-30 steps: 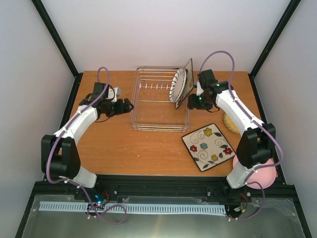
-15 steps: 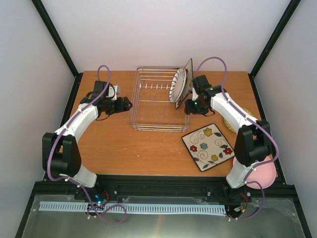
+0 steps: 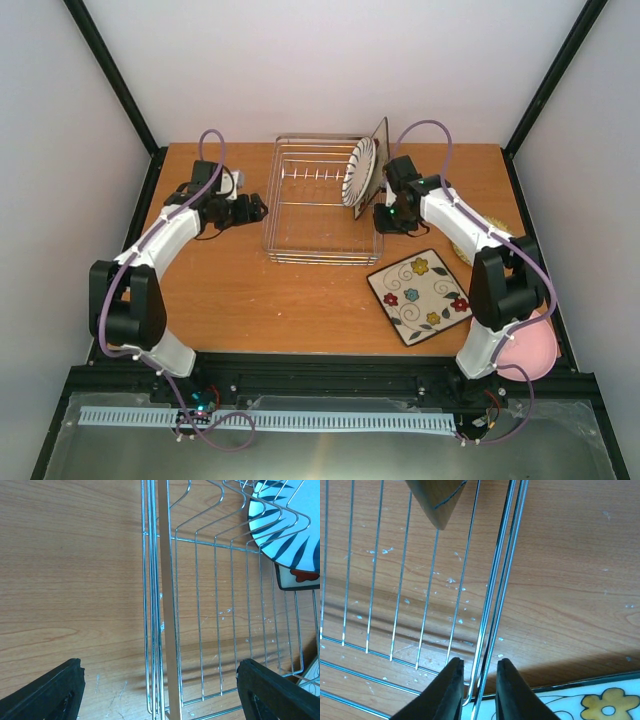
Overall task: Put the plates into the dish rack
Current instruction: Adjust the dish rack at the center of the board.
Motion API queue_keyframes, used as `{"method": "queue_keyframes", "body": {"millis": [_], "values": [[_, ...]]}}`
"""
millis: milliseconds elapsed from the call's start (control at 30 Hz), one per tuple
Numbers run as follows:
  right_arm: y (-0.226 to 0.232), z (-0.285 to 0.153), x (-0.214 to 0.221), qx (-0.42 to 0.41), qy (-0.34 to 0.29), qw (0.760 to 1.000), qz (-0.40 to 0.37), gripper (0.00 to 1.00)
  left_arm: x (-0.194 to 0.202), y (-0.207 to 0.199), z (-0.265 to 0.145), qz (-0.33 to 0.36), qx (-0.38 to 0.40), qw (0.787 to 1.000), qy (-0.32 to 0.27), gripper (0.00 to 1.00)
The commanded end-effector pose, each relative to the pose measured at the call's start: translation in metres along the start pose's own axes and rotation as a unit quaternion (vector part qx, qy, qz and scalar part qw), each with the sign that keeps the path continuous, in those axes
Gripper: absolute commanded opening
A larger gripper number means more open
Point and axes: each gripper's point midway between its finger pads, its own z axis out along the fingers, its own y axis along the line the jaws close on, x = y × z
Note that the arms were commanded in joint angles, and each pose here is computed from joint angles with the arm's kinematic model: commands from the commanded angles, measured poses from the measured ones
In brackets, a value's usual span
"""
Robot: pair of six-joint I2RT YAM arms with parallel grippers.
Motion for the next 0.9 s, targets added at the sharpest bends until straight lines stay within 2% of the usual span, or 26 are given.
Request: {"method": "queue_keyframes", "body": {"millis": [0,200,433,500,633,867], "values": [[-0.002,0.01,-0.005,0.012,-0.008,1.0,0.001,0.17,-0.015,-0.006,-0.001,0.021,0.006,1.0,-0.018,0.84],[-0.004,0.018,-0.005,0.015,-0.003,1.0,0.001,0.03,-0.009,-0.003,0.01,0.015,0.008,1.0,-0.007,0.84],[0.0,0.019,-0.014,0.015,-0.007,1.0,-0.003,0.03,-0.002,-0.002,0.018,0.016,0.004,1.0,0.001,0.84],[0.002,0.019,-0.018,0.019,-0.01,1.0,-0.009,0.03,-0.001,-0.003,0.021,0.016,0.002,1.0,0.003,0.79],[0.007,0.021,-0.029,0.02,-0.012,1.0,-0.019,0.03,0.001,-0.009,0.028,0.022,0.001,1.0,0.01,0.53],[0.022,0.029,-0.048,0.018,-0.013,0.999,-0.037,0.03,0.009,-0.017,0.043,0.026,-0.002,0.999,0.028,0.37]]}}
